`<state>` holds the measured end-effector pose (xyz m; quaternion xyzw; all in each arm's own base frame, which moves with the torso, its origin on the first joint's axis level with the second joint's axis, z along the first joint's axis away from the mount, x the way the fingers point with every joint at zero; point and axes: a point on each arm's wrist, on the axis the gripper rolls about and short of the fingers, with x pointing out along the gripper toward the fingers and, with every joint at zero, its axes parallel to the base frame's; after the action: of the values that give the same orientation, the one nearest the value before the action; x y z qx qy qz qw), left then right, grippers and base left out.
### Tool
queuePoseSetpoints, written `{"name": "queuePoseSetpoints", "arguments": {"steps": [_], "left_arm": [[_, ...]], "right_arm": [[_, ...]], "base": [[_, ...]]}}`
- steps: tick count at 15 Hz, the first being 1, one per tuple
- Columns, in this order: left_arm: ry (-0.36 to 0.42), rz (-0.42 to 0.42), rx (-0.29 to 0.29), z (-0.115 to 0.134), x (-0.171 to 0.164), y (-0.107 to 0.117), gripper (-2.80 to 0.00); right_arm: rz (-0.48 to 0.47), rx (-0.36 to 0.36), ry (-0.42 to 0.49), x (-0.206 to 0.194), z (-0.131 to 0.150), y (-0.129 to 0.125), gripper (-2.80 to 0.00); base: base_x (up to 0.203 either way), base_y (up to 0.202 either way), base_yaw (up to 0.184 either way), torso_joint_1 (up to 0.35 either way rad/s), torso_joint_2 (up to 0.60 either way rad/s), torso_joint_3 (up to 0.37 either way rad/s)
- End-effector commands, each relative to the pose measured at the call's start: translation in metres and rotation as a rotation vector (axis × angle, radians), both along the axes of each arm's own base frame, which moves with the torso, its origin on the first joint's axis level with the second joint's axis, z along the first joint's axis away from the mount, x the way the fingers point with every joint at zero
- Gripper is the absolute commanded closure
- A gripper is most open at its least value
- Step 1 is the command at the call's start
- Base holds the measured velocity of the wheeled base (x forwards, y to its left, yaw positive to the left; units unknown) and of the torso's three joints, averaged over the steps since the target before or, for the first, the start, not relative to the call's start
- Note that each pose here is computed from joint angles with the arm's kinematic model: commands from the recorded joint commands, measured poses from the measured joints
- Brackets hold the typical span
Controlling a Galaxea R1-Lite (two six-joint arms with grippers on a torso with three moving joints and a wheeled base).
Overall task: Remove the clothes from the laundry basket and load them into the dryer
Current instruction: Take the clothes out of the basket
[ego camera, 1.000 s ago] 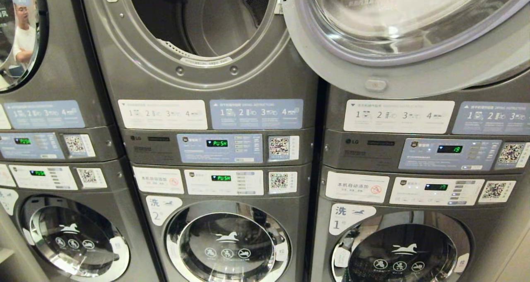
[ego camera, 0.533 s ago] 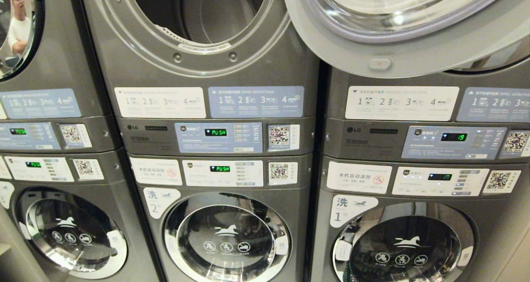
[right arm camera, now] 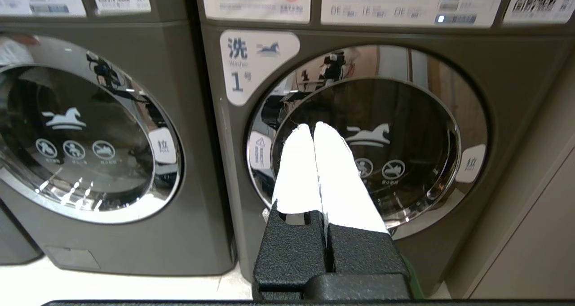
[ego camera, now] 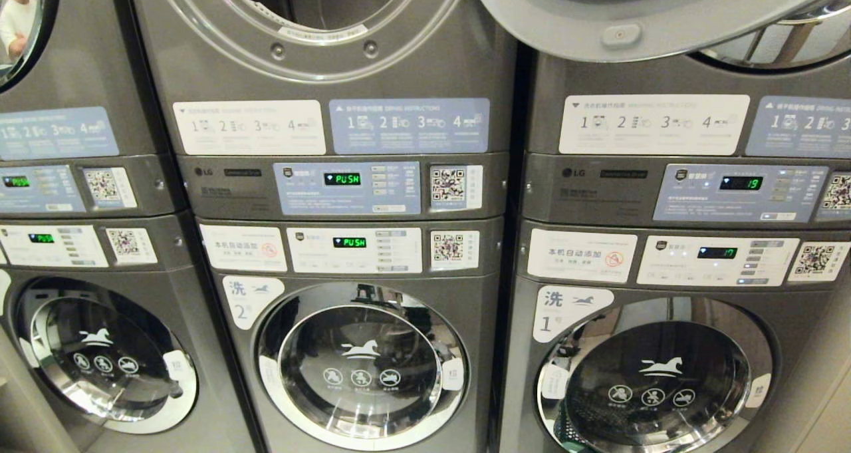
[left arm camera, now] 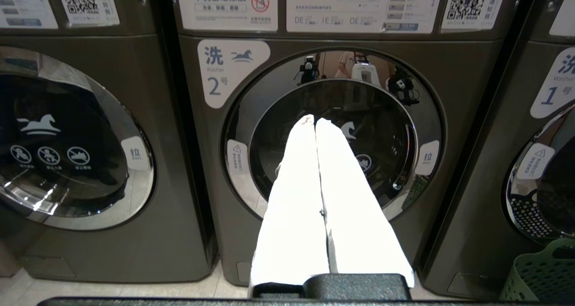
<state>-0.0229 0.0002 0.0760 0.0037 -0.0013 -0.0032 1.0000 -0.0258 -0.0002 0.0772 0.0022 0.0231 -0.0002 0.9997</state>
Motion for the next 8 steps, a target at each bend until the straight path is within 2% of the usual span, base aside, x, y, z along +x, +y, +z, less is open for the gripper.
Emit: {"name": "queuePoseSetpoints", "arguments": {"steps": [1, 8], "left_arm": [[-0.002, 0.0, 0.0, 0.0, -0.0002, 0.0, 0.0], [-0.002, 0.0, 0.0, 0.0, -0.0002, 0.0, 0.0]], "right_arm": [[0.0, 0.0, -0.001, -0.0001, -0.0001, 0.0, 0.0], [0.0, 0.0, -0.001, -0.0001, -0.0001, 0.0, 0.0]], "base": [[0.0, 0.0, 0.0, -0.208, 0.54, 0.331], [0.0, 0.0, 0.0, -0.186, 0.51, 0.329]]}}
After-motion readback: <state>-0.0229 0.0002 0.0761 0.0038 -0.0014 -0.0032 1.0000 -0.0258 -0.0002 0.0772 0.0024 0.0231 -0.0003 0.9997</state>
